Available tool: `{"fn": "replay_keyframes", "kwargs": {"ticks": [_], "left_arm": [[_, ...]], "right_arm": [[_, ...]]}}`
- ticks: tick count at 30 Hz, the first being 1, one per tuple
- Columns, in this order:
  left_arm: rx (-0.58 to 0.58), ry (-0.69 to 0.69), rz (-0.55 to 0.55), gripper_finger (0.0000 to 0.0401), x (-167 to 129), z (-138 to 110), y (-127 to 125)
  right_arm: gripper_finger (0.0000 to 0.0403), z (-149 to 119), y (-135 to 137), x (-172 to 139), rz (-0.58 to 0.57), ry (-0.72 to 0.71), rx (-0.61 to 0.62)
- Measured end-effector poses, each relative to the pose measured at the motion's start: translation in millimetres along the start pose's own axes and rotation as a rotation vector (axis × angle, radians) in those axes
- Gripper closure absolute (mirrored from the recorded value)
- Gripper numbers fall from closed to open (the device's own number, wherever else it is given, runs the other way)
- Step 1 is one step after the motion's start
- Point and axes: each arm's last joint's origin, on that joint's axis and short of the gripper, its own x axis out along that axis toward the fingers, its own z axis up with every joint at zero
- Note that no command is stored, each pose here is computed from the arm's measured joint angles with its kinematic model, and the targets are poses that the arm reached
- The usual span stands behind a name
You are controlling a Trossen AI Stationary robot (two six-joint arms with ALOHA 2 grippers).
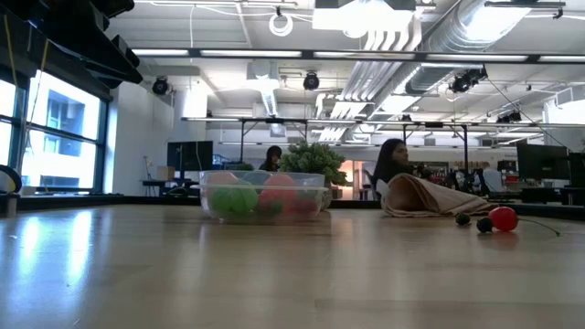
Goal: Pick and placing Produce into tupperware
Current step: Put the red apple into the transparent bin
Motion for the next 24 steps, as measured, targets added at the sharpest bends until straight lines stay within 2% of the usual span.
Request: {"fn": "replay_keyframes", "kwargs": {"ticks": [4,14,19,24], "left_arm": [[0.000,0.000,0.000,0.0300,0,0,0],[0.000,0.000,0.000,0.0300,0,0,0],[0.000,-0.001,0.000,0.0300,0,0,0],[0.000,0.000,0.000,0.0300,0,0,0]], "right_arm": [[0.0052,0,-3,9,0.047,-0.002,-0.009],[0.0052,-2,-3,16,0.061,-0.004,-0.063],[0.0052,-4,-6,32,0.099,0.001,-0.039],[0.0052,-3,-5,31,0.116,-0.021,-0.044]]}}
